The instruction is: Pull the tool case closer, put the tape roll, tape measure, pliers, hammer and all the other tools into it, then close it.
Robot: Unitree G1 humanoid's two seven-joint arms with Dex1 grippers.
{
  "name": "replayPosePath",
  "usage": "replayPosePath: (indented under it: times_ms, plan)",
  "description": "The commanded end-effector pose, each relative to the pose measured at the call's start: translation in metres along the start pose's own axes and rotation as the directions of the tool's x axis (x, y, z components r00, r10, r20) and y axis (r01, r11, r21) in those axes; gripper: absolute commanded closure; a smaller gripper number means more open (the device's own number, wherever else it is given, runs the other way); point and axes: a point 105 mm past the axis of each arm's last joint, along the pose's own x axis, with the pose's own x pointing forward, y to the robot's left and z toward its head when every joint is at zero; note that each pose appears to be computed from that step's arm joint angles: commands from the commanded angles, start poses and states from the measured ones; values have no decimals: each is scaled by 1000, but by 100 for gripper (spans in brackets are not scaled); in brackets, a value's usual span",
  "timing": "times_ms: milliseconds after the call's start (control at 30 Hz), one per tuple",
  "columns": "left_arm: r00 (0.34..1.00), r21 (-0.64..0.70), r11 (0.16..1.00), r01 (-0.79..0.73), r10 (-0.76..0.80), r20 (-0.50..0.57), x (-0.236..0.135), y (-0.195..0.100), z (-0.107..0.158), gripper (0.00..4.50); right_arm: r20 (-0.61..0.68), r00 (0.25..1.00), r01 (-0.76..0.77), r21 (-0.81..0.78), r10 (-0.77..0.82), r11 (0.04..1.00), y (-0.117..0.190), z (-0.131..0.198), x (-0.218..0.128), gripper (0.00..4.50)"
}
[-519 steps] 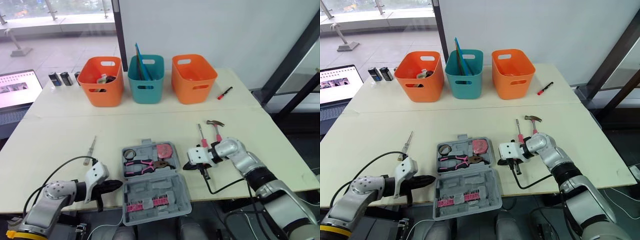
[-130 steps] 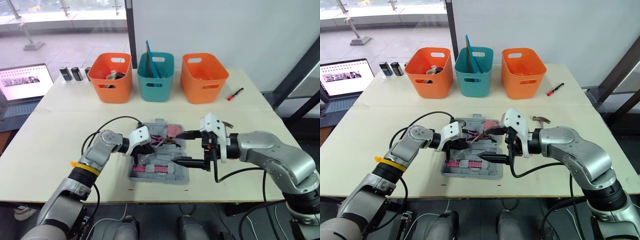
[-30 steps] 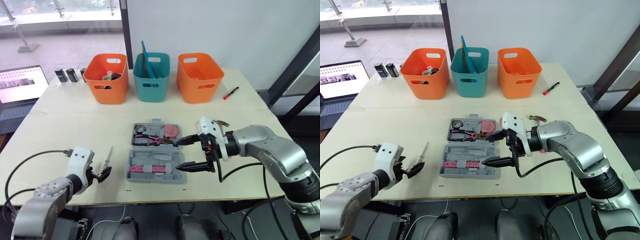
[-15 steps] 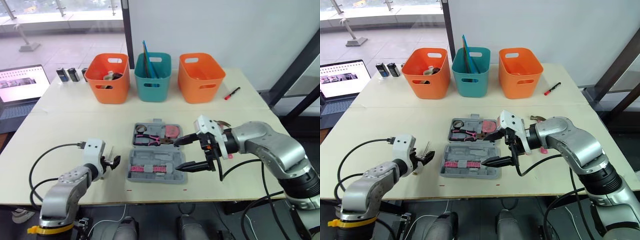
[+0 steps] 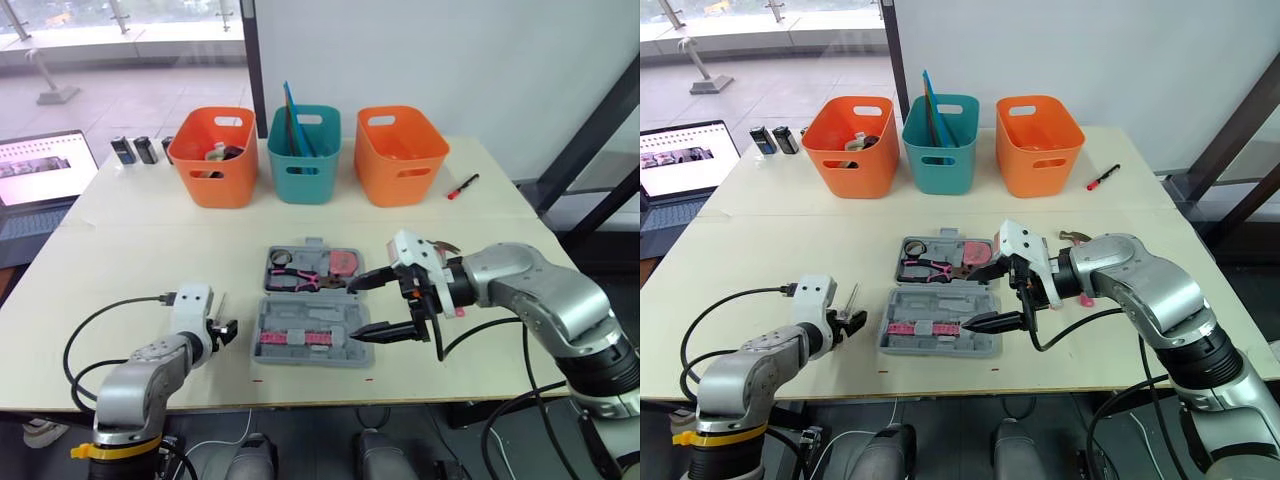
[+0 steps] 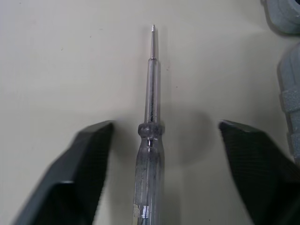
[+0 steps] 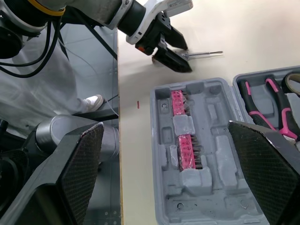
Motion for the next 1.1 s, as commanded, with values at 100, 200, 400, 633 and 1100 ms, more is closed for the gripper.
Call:
replayPosePath:
  times_ms: [100, 200, 400, 633, 1100]
  plan:
    - [1000, -9, 1000, 17, -17, 3, -4, -4, 6, 377, 16, 1000, 15, -57, -14, 998, -1, 12, -1, 0]
    - [1000, 24, 1000, -1, 1, 15, -5, 3, 13, 444, 17, 1000, 19, -54, -18, 998, -1, 11, -1, 0]
    - [995, 173, 983, 55, -69, 78, -14, 9, 57, 444, 21, 999, 27, -45, -26, 999, 1, 9, -1, 0]
    - [917, 548, 757, 356, -396, -48, -35, -24, 99, 444, 34, 998, 62, -23, -61, 998, 4, 5, 1, 0]
    - [692, 757, 119, 643, -514, -507, -22, -87, 131, 444, 33, 970, 238, 47, -240, 970, 14, -15, 3, 0]
